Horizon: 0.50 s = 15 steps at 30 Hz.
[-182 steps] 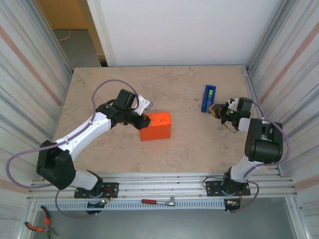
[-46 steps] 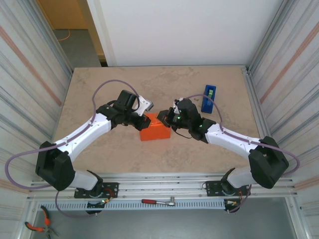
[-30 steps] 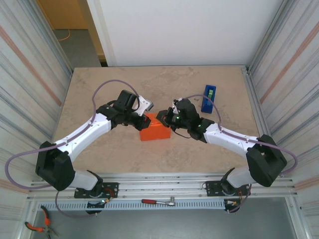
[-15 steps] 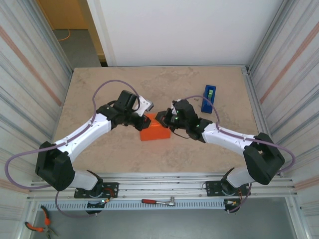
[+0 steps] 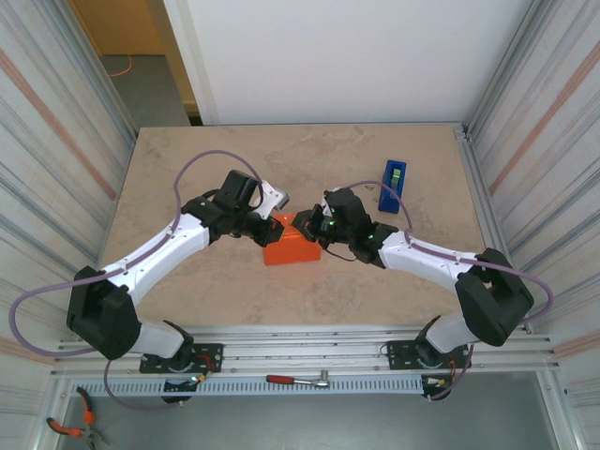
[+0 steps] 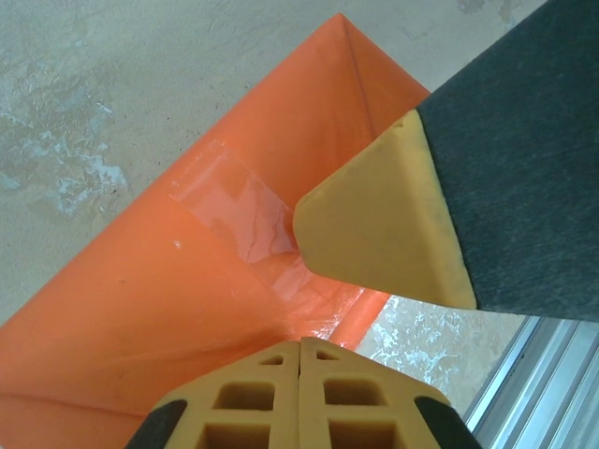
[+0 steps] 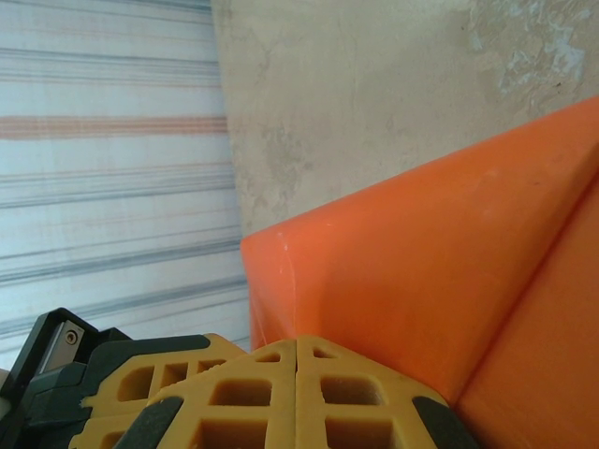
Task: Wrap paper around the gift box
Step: Stick the wrapping paper to the gift box.
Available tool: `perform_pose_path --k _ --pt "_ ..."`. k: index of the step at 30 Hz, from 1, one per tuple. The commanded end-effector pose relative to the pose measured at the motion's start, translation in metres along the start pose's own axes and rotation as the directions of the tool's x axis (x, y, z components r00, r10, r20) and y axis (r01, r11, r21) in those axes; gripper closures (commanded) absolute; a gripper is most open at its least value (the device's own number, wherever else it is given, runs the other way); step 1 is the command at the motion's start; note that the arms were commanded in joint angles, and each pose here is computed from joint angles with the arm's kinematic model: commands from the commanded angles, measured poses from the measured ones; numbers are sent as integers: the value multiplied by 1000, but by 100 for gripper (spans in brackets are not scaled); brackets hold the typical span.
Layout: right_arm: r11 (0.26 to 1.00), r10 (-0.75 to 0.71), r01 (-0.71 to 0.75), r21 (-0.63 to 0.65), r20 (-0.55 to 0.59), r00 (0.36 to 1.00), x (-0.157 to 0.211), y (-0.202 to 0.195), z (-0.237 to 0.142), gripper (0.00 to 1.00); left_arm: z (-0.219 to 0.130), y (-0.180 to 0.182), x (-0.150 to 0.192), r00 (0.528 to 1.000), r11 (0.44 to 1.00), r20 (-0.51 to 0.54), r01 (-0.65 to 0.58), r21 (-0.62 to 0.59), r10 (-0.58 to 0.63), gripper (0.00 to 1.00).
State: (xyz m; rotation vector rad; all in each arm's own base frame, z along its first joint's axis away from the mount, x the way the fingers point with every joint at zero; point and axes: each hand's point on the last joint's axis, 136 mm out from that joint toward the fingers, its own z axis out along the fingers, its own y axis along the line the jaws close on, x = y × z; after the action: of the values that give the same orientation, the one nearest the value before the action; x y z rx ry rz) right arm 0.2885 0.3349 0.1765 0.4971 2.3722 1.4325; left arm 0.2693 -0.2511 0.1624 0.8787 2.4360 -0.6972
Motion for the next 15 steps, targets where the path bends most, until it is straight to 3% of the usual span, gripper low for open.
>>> perform_pose_path --k 1,15 --pt "990 24 -22 142 -11 1000 5 -35 -2 100 26 15 78 958 996 -275 68 -64 -83 100" --pt "985 -63 69 156 -44 997 6 -23 -9 100 27 15 78 958 996 -276 67 -64 -82 100"
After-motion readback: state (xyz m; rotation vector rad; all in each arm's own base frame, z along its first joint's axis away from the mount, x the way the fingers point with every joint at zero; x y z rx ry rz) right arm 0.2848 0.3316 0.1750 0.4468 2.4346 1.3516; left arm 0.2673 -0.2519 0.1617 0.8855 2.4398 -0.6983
